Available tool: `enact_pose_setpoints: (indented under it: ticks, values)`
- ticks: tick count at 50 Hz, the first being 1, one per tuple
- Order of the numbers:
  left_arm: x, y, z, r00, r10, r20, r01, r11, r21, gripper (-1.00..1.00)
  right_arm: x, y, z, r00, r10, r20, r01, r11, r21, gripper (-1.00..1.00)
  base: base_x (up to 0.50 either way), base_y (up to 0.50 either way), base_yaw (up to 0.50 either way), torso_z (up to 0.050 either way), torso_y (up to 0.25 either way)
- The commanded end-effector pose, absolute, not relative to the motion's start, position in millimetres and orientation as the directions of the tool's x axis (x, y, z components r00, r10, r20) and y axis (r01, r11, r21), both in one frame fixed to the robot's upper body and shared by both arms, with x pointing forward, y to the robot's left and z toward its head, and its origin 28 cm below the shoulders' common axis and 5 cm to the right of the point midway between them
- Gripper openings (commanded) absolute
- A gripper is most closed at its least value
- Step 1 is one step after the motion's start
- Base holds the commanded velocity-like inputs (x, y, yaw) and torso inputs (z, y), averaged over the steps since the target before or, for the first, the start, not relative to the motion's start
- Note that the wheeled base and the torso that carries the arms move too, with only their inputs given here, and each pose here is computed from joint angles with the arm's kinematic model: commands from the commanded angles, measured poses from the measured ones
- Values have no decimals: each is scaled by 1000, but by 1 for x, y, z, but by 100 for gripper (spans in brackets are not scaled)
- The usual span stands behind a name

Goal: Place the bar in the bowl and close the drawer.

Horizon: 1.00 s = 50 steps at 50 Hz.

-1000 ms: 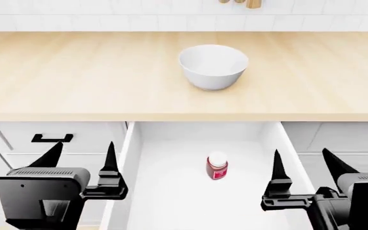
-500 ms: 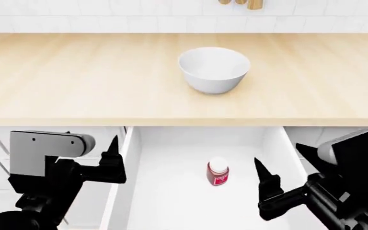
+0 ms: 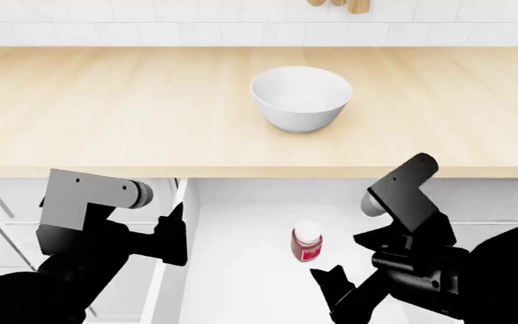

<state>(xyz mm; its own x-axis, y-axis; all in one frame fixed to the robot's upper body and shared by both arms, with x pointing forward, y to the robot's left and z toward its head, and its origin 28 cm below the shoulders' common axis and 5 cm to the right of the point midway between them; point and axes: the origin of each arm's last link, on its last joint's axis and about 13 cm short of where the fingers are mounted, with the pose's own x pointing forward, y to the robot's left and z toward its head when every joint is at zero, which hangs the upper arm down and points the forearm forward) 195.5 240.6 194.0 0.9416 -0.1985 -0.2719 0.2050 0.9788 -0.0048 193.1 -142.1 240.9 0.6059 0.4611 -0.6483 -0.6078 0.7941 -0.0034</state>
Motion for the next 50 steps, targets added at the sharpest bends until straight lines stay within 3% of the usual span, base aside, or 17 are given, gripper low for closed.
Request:
enact_pose_setpoints:
  ticks: [1, 17, 31, 50]
  values:
    - [197, 239, 197, 917, -237, -320, 251, 968, 3, 100, 206, -130, 234, 472, 471, -745, -670, 741, 44, 100, 0, 0, 0, 0, 0]
    - [198, 240, 194, 911, -234, -340, 254, 967, 15, 100, 216, -118, 209, 385, 441, -810, -677, 732, 77, 100, 0, 0, 0, 0, 0]
    - [197, 243, 190, 909, -230, -346, 249, 968, 10, 100, 217, -107, 187, 318, 437, -842, -592, 785, 183, 100, 0, 0, 0, 0, 0]
    - [197, 244, 187, 906, -234, -352, 251, 968, 2, 100, 214, -102, 166, 309, 369, -877, -516, 839, 171, 100, 0, 0, 0, 0, 0]
